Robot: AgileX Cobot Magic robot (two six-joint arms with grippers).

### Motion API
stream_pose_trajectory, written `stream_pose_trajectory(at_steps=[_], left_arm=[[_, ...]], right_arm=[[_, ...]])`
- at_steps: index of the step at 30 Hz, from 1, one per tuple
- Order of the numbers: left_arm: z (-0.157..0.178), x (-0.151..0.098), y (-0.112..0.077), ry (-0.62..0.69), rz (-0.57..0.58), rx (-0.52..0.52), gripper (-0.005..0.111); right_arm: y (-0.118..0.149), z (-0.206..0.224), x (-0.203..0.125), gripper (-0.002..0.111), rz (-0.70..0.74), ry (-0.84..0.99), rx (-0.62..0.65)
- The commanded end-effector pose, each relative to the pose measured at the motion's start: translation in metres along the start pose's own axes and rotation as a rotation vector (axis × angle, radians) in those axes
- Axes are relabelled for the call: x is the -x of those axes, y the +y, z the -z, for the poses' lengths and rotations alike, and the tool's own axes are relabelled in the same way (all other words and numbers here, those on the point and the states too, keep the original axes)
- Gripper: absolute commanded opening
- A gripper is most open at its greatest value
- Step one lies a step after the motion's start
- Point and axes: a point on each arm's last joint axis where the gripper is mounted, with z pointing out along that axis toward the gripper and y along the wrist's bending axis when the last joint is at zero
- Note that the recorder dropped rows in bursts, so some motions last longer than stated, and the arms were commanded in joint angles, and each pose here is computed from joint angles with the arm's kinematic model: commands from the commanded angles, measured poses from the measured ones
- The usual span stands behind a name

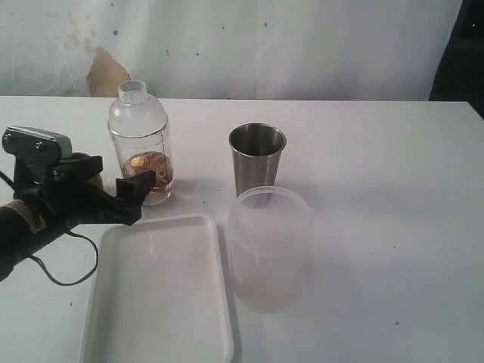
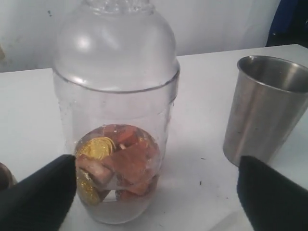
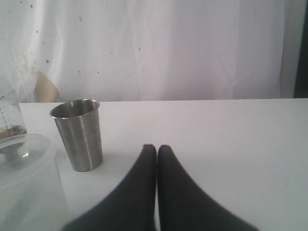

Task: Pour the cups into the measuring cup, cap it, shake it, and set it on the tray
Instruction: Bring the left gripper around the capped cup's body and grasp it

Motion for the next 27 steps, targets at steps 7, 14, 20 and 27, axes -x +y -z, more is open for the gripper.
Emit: stream_pose_trajectory(at_steps=[7, 14, 20, 27], left_arm=[[-0.05, -0.003, 0.009, -0.031, 0.007, 0.012, 0.105], [-0.083, -0.003, 0.015, -0.063, 0.017, 0.03, 0.105], [-0.107, -0.009, 0.02, -0.07, 0.018, 0.034, 0.105], [-0.119, -0.009, 0.023, -0.081, 0.023, 0.044, 0.105]], right_arm=[[0.0, 0.0, -0.001, 0.0, -0.003, -0.005, 0.006], [0.0, 0.0, -0.001, 0.0, -0.003, -0.005, 0.006], [0.0, 0.0, -0.001, 0.0, -0.003, -0.005, 0.006], [0.0, 0.0, -0.001, 0.0, -0.009, -0.005, 0.006]])
